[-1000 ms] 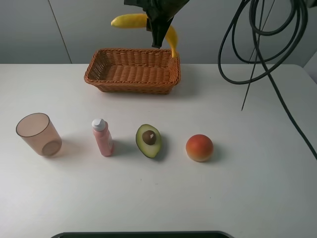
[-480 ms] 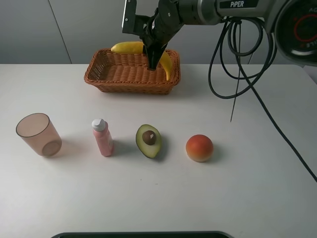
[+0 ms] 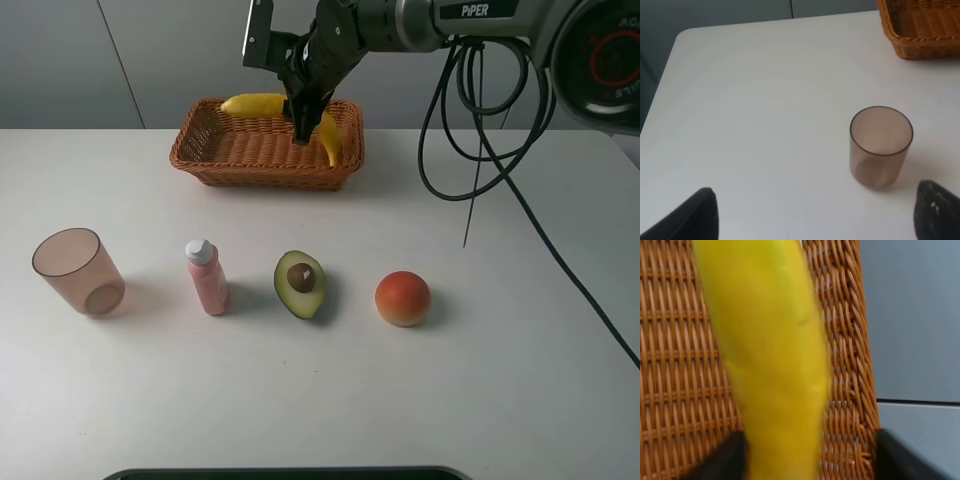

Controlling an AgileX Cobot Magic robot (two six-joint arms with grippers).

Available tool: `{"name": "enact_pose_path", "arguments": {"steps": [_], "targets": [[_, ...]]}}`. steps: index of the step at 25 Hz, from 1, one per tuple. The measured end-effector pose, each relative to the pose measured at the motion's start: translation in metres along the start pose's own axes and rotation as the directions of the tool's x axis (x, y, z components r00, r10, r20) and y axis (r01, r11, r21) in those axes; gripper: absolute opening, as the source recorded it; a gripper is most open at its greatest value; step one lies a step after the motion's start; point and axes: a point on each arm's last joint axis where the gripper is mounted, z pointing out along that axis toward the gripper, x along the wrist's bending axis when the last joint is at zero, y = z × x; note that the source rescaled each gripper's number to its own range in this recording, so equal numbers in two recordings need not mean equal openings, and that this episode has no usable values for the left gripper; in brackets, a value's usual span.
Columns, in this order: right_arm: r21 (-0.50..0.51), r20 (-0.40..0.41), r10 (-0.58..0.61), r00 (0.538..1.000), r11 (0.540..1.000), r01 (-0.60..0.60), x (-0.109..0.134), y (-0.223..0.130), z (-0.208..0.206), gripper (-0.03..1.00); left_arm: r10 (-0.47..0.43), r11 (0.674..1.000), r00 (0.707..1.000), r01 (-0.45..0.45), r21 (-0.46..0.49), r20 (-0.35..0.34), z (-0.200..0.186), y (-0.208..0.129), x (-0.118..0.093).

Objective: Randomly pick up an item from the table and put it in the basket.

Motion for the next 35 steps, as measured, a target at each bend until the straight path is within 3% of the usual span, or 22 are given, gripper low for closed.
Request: {"name": "enact_pose_path", "arguments": {"steps": [2,4,15,19,22,29,35], "targets": [[0.000,0.000,0.002,1.000,1.000,-0.002,0.000,0.000,0.000,0.91,0.000,1.000,1.000,0.000,0.000,0.000,0.000,0.000,0.000],[0.000,0.000,0.002,1.000,1.000,-0.002,0.000,0.000,0.000,0.98,0.000,1.000,1.000,0.000,0.000,0.000,0.000,0.000,0.000],[-0.006,0.004,0.012,1.000,1.000,-0.012,-0.003,0.002,-0.005,1.00,0.000,1.000,1.000,0.000,0.000,0.000,0.000,0.000,0.000],[-0.014,0.019,0.047,0.999,0.999,-0.047,-0.020,0.009,-0.036,1.00,0.000,1.000,1.000,0.000,0.000,0.000,0.000,0.000,0.000],[-0.050,0.036,0.184,0.982,0.982,-0.182,-0.045,0.006,-0.078,1.00,0.000,1.000,1.000,0.000,0.000,0.000,0.000,0.000,0.000],[-0.119,0.111,0.499,0.859,0.865,-0.487,-0.114,-0.047,-0.226,1.00,0.000,1.000,1.000,0.000,0.000,0.000,0.000,0.000,0.000],[-0.007,0.183,0.720,0.669,0.682,-0.732,-0.121,-0.134,-0.352,1.00,0.000,1.000,1.000,0.000,0.000,0.000,0.000,0.000,0.000]]}}
